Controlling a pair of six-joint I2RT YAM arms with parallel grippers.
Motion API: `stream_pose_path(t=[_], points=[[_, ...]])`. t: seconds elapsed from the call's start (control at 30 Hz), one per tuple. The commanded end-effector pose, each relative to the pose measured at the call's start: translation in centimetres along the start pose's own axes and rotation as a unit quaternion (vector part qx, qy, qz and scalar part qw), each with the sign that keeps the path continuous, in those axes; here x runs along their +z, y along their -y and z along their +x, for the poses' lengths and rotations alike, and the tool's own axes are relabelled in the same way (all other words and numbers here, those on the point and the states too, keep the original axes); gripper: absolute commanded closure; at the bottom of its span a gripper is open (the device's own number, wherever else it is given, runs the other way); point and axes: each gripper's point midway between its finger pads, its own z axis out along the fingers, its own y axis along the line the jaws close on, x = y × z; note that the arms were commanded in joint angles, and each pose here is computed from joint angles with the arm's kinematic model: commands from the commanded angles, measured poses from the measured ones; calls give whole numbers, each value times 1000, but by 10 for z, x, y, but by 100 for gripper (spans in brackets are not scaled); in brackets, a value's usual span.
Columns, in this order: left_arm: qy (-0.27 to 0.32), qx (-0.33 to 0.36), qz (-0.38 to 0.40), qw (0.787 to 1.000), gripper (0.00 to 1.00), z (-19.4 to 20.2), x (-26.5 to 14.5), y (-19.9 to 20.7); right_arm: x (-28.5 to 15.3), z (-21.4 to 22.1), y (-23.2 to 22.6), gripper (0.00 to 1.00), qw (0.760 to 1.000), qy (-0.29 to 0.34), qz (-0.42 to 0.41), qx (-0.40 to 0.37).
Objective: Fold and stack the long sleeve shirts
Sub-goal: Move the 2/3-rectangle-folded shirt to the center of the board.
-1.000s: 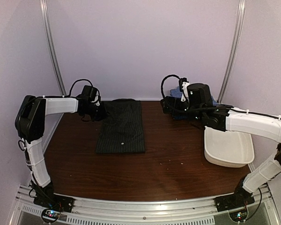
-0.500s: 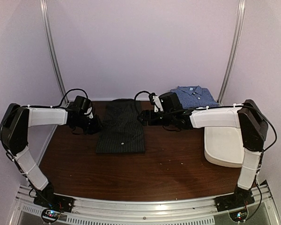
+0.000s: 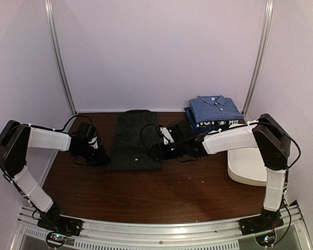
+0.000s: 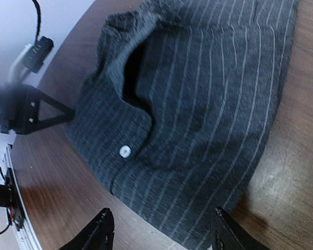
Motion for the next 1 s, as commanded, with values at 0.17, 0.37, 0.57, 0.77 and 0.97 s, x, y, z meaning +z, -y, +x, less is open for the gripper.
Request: stream_pose_path(t=[0.17,0.37,0.57,0.77,0.97], points=[[2,2,2,1000,73,17,-5,-11,-1,42,28,48,998,-44,29,19],[-9,2,10,1000,73,21,0,-10,7,50,27,55,998,-57,23,25],[-25,7,10,1000,73,28,7,-9,12,65,30,58,997,-73,26,29],[-43,11,14,999,87,37,12,-5,15,69,31,67,996,-78,22,32],[-66,20,19,997,100,47,10,1,11,70,31,88,996,-80,22,28]])
